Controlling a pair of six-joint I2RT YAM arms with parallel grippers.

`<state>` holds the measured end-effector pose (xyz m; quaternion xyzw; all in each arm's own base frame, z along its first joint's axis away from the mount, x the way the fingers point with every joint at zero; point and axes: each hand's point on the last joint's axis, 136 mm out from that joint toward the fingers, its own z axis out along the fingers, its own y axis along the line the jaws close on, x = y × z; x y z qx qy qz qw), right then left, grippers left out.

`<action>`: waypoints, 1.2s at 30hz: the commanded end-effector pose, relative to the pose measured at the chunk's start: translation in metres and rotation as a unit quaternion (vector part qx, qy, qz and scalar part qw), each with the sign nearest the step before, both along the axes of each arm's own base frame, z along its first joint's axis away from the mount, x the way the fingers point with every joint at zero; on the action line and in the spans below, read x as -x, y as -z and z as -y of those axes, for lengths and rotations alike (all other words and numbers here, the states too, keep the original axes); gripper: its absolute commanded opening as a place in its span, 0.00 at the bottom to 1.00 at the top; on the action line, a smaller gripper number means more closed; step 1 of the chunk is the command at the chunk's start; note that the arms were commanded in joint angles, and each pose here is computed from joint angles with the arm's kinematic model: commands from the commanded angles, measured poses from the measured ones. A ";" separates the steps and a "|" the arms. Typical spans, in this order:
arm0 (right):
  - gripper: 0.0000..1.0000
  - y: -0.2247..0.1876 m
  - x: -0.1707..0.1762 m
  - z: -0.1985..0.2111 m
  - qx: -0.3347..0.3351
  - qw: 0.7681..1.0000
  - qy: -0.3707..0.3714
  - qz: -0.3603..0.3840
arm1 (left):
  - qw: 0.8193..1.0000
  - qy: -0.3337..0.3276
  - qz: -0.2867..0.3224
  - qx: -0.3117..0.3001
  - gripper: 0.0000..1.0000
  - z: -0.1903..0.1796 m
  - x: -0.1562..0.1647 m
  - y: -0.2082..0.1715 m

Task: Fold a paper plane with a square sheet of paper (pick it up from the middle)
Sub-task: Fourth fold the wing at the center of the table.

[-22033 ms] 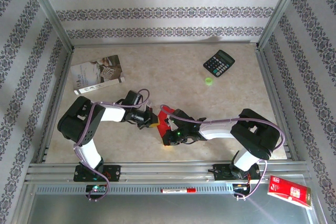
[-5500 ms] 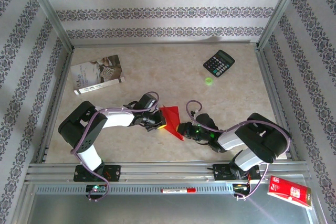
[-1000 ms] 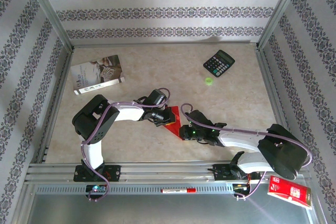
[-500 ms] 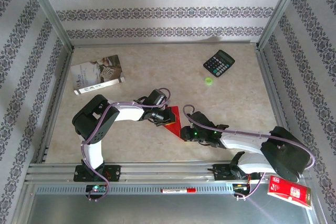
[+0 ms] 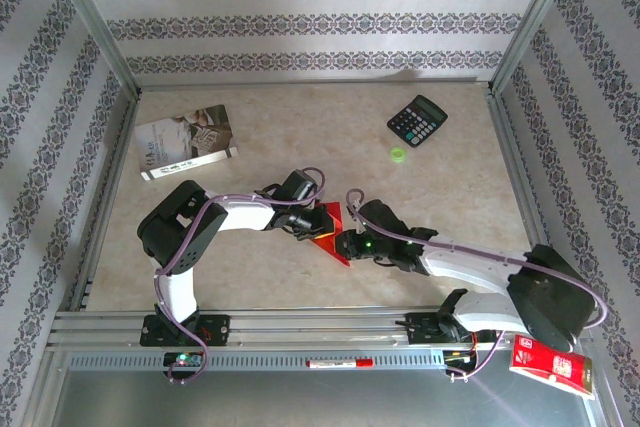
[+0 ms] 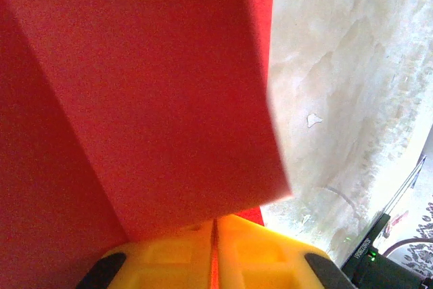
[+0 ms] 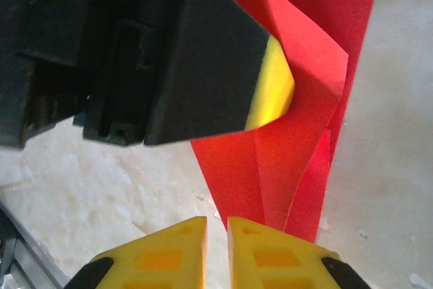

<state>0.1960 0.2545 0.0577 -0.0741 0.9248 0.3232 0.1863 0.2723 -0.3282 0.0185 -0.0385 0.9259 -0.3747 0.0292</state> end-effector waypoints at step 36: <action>0.08 0.054 0.017 0.018 0.053 0.994 -0.031 -0.089 | 0.999 -0.001 -0.012 -0.039 0.10 -0.013 0.007 0.018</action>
